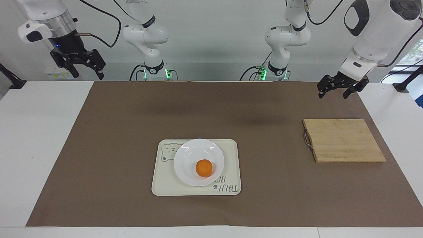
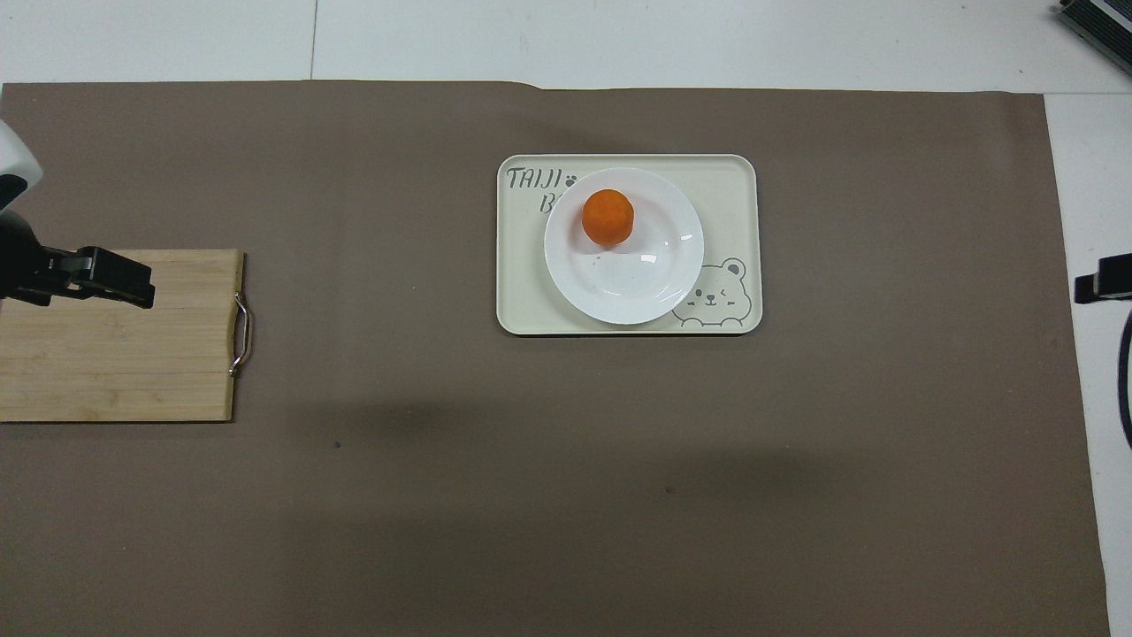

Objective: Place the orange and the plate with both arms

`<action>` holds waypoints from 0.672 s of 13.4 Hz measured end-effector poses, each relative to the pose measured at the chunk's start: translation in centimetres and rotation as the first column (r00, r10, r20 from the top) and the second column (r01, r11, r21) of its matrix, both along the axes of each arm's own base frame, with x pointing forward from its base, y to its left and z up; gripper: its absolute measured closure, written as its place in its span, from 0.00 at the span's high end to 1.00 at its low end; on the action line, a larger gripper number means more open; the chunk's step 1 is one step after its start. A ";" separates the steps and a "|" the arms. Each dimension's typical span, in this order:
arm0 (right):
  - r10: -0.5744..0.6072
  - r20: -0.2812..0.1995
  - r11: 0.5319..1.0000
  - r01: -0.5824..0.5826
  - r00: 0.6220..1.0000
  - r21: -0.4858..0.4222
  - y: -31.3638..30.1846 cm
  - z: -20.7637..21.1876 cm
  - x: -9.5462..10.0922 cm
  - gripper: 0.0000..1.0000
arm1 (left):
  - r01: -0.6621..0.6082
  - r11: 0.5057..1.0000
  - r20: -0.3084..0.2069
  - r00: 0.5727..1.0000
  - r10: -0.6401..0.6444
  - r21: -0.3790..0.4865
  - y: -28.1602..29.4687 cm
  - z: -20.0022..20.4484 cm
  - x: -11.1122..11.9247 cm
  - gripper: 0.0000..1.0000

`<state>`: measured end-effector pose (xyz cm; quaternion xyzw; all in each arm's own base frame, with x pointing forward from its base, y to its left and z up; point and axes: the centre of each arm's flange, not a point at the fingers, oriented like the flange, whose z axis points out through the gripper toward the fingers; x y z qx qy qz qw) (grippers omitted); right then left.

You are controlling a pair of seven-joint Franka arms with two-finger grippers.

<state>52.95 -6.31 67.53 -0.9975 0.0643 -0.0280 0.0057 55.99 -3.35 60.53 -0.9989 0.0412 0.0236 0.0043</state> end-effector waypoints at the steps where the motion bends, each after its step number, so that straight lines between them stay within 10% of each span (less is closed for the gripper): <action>1: 0.007 -0.006 0.999 -0.007 1.000 -0.033 0.2 -0.1 0.0 1.00 | 0.000 1.000 0.000 1.000 0.000 0.000 0.0 0.0 0.0 1.00; 9: 0.077 -0.037 0.996 -0.079 0.996 -0.048 3.7 -1.3 -0.9 1.00 | 0.000 1.000 0.000 1.000 0.000 0.000 0.0 0.0 0.0 1.00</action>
